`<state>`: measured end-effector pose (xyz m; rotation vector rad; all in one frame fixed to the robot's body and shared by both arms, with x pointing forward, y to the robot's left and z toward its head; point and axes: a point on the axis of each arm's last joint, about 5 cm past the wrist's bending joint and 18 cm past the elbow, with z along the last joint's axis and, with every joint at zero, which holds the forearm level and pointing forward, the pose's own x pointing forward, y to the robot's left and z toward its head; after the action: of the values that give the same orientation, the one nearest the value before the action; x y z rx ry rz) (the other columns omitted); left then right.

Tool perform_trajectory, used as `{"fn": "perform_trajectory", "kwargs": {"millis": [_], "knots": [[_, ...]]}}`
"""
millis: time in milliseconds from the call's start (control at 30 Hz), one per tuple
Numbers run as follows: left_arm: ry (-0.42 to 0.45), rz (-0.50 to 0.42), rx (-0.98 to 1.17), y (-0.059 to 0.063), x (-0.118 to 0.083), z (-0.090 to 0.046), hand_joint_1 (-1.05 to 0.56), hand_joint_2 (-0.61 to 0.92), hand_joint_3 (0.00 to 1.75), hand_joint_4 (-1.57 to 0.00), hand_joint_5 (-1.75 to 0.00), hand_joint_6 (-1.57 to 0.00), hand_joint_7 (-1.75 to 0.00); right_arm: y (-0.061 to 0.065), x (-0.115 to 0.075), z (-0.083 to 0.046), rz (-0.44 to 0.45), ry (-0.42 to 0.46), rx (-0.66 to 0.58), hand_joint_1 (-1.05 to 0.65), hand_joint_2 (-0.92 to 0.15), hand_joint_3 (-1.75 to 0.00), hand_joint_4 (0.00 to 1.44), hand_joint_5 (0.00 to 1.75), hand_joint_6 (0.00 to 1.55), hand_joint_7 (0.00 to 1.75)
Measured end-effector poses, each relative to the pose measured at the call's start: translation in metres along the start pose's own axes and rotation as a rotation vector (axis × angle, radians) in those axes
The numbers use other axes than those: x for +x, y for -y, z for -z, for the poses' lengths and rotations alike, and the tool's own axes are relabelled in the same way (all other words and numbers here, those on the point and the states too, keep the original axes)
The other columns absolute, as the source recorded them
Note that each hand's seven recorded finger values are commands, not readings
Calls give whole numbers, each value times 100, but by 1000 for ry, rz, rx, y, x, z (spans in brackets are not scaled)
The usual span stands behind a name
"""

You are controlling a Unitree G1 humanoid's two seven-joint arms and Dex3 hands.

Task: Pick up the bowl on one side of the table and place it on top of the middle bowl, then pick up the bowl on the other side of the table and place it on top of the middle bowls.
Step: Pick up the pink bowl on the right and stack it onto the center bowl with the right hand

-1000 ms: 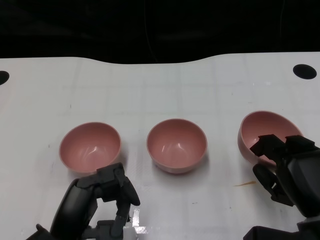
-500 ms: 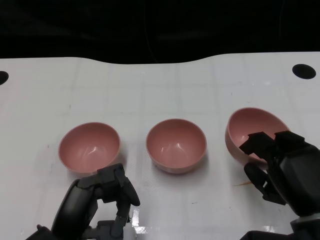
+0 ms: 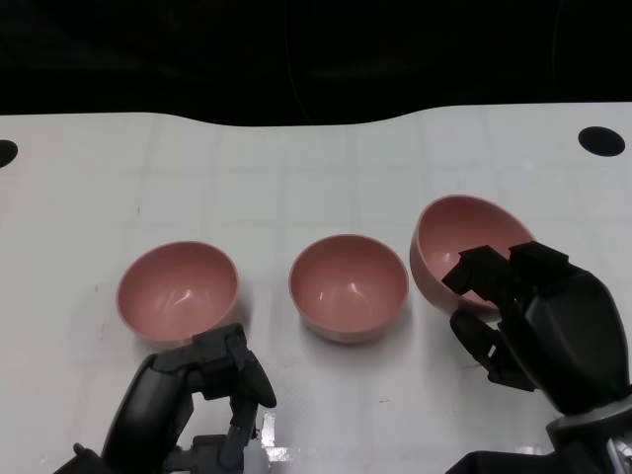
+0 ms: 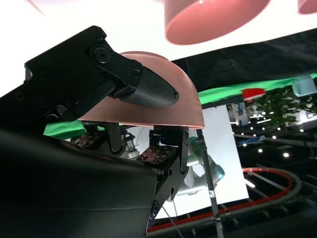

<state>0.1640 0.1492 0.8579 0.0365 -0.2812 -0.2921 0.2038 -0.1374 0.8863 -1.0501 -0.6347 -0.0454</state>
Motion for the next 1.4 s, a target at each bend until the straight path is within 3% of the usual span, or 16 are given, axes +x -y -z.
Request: {"fn": "perform_trajectory", "kwargs": {"millis": [300,467,600,767,800,900,967,1100,1200,1233,1300,1400], "knots": [[9,2,7,0,0,0,-13,35,142,-87,-175,-81,-148,-3,12,-7,2,60,36,-17,-38,-116,98,175,76,170],[8,3,9,0,0,0,-13,35,143,-87,-175,-81,-148,-6,17,-10,-20,82,53,-15,-32,-124,99,175,81,165],[7,2,8,0,0,0,-13,37,139,-87,-174,-81,-146,-7,19,-10,-57,90,52,-12,-23,-127,98,175,91,140],[7,3,10,1,0,0,-12,35,142,-87,-174,-82,-146,-9,23,-14,-80,109,59,-10,-22,-129,98,175,89,142],[7,3,10,1,0,0,-13,35,142,-87,-175,-81,-147,-9,24,-15,-87,115,58,-10,-23,-127,98,173,90,132],[7,4,14,1,0,0,-13,35,143,-87,-175,-82,-148,-9,28,-17,-107,138,54,-12,-26,-120,96,174,91,132],[4,6,15,1,0,1,-12,35,144,-86,-175,-81,-147,-9,31,-17,-111,148,49,-13,-27,-113,95,175,84,149],[3,5,13,1,0,1,-13,34,143,-87,-174,-82,-146,-12,34,-17,-128,162,37,-11,-29,-95,96,175,79,161],[-3,3,7,2,0,1,-11,34,143,-87,-173,-83,-144,-15,36,-19,-143,187,22,-12,-34,-77,96,175,82,153],[-2,2,5,2,0,1,-11,34,143,-87,-173,-83,-143,-16,37,-19,-145,192,18,-10,-35,-69,97,175,88,135],[-2,1,3,3,1,1,-10,34,143,-87,-173,-84,-143,-18,38,-18,-153,194,7,-8,-36,-63,97,175,93,122],[-1,1,1,3,1,1,-11,34,143,-88,-174,-84,-144,-22,40,-19,-161,195,8,-7,-38,-71,97,175,90,137]]}}
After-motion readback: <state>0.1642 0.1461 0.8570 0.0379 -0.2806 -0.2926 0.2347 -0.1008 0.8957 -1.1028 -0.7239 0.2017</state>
